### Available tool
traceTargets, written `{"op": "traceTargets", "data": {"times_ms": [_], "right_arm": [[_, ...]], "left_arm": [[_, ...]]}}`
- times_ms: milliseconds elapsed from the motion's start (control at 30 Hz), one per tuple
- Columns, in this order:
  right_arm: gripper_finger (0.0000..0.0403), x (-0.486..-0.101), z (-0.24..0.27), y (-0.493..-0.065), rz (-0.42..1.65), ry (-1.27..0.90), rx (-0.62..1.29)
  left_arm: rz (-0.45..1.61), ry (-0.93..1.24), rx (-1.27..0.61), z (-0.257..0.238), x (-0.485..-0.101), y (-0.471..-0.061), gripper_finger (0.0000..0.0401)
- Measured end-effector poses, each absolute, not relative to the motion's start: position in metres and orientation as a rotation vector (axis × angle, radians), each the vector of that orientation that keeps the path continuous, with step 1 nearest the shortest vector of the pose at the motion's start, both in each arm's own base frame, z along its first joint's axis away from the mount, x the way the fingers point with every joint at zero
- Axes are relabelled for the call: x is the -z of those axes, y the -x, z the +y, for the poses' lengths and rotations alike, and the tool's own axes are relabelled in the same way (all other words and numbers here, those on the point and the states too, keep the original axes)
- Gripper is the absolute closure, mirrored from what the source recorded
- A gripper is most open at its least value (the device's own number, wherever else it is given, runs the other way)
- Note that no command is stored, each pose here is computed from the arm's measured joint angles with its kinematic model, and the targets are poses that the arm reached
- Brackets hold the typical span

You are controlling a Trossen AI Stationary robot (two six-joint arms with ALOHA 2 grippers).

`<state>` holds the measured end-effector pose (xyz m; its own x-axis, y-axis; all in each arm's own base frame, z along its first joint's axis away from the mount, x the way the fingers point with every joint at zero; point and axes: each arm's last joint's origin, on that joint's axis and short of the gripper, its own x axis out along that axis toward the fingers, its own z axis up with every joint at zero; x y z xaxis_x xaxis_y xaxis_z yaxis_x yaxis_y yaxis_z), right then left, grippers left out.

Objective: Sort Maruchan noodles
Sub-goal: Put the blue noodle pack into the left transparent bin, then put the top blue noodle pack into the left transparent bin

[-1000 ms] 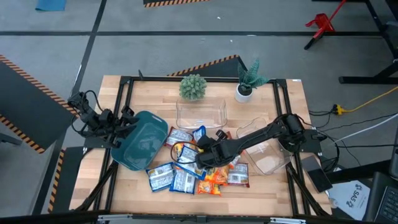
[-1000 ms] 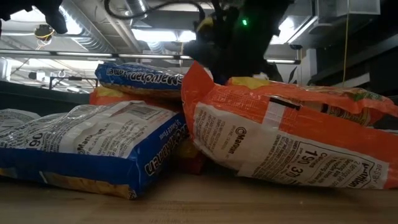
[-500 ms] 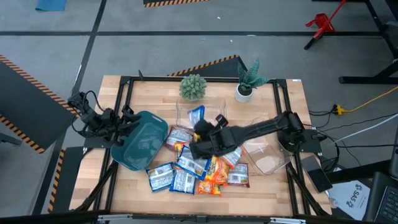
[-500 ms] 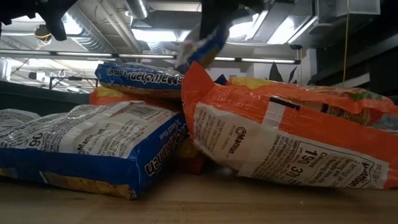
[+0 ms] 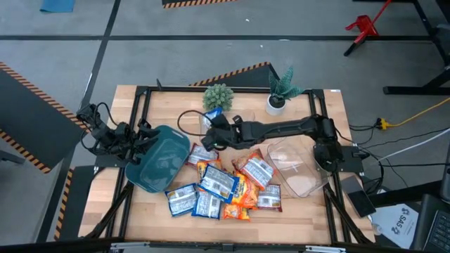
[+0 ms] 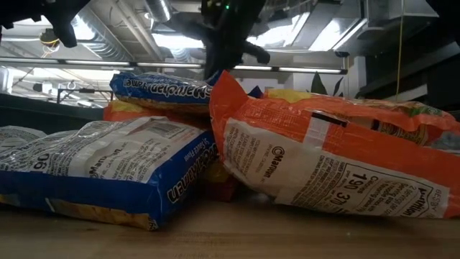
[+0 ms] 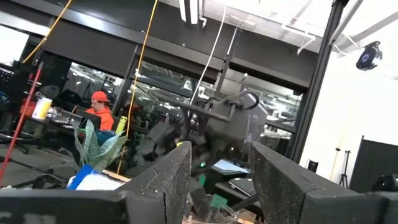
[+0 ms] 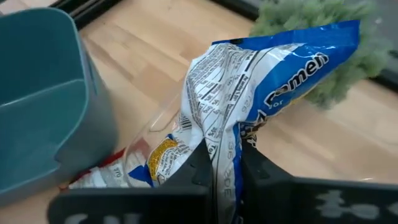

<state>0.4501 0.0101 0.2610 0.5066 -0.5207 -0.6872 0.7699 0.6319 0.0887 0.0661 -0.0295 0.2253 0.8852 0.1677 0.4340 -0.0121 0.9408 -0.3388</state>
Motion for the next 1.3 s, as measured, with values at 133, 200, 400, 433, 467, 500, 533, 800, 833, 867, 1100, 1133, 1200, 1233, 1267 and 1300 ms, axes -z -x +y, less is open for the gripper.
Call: {"op": "traceTargets", "data": {"times_ms": [133, 200, 400, 433, 467, 500, 533, 800, 833, 867, 1100, 1133, 1200, 1233, 1267, 1300], "right_arm": [[0.0374, -0.242, 0.009, -0.445, 0.7, -0.437, 0.844], [0.0375, -0.233, 0.009, -0.445, 0.681, -0.452, 0.848], [0.0387, -0.207, 0.0, -0.447, 0.643, -0.526, 0.798], [0.0388, -0.204, -0.002, -0.447, 0.637, -0.538, 0.792], [0.0387, -0.2, -0.004, -0.447, 0.636, -0.549, 0.784], [0.0386, -0.197, -0.007, -0.447, 0.633, -0.56, 0.779], [0.0383, -0.195, -0.009, -0.447, 0.629, -0.569, 0.775], [0.0324, -0.183, -0.016, -0.441, 0.68, -0.585, 0.769], [0.0312, -0.182, -0.016, -0.441, 0.684, -0.584, 0.769], [0.0301, -0.182, -0.016, -0.44, 0.688, -0.584, 0.767], [0.0238, -0.191, -0.018, -0.438, 0.688, -0.447, 0.804], [0.0234, -0.198, -0.019, -0.44, 0.675, -0.429, 0.807], [0.0232, -0.213, -0.018, -0.442, 0.68, -0.395, 0.792], [0.0231, -0.218, -0.018, -0.442, 0.697, -0.377, 0.782], [0.0231, -0.224, -0.018, -0.444, 0.706, -0.374, 0.759], [0.0231, -0.228, -0.017, -0.445, 0.713, -0.383, 0.733]], "left_arm": [[-0.476, 0.335, -0.095, -0.03, -0.225, -0.066, 0.0244], [-0.477, 0.335, -0.095, -0.03, -0.225, -0.066, 0.0244], [-0.467, 0.33, -0.101, -0.03, -0.224, -0.067, 0.0244], [-0.465, 0.33, -0.107, -0.03, -0.224, -0.067, 0.0244], [-0.461, 0.33, -0.114, -0.03, -0.224, -0.067, 0.0244], [-0.457, 0.331, -0.122, -0.029, -0.224, -0.067, 0.0244], [-0.455, 0.332, -0.129, -0.029, -0.224, -0.067, 0.0244], [-0.45, 0.329, -0.147, -0.029, -0.223, -0.067, 0.0244], [-0.45, 0.328, -0.147, -0.029, -0.223, -0.067, 0.0244], [-0.449, 0.328, -0.147, -0.029, -0.223, -0.067, 0.0244], [-0.449, 0.327, -0.147, -0.029, -0.223, -0.067, 0.0244], [-0.448, 0.327, -0.147, -0.029, -0.223, -0.067, 0.0244], [-0.448, 0.327, -0.147, -0.029, -0.223, -0.067, 0.0244], [-0.448, 0.328, -0.147, -0.029, -0.223, -0.067, 0.0244], [-0.445, 0.326, -0.149, -0.029, -0.223, -0.067, 0.0244], [-0.443, 0.324, -0.151, -0.029, -0.223, -0.067, 0.0244]]}}
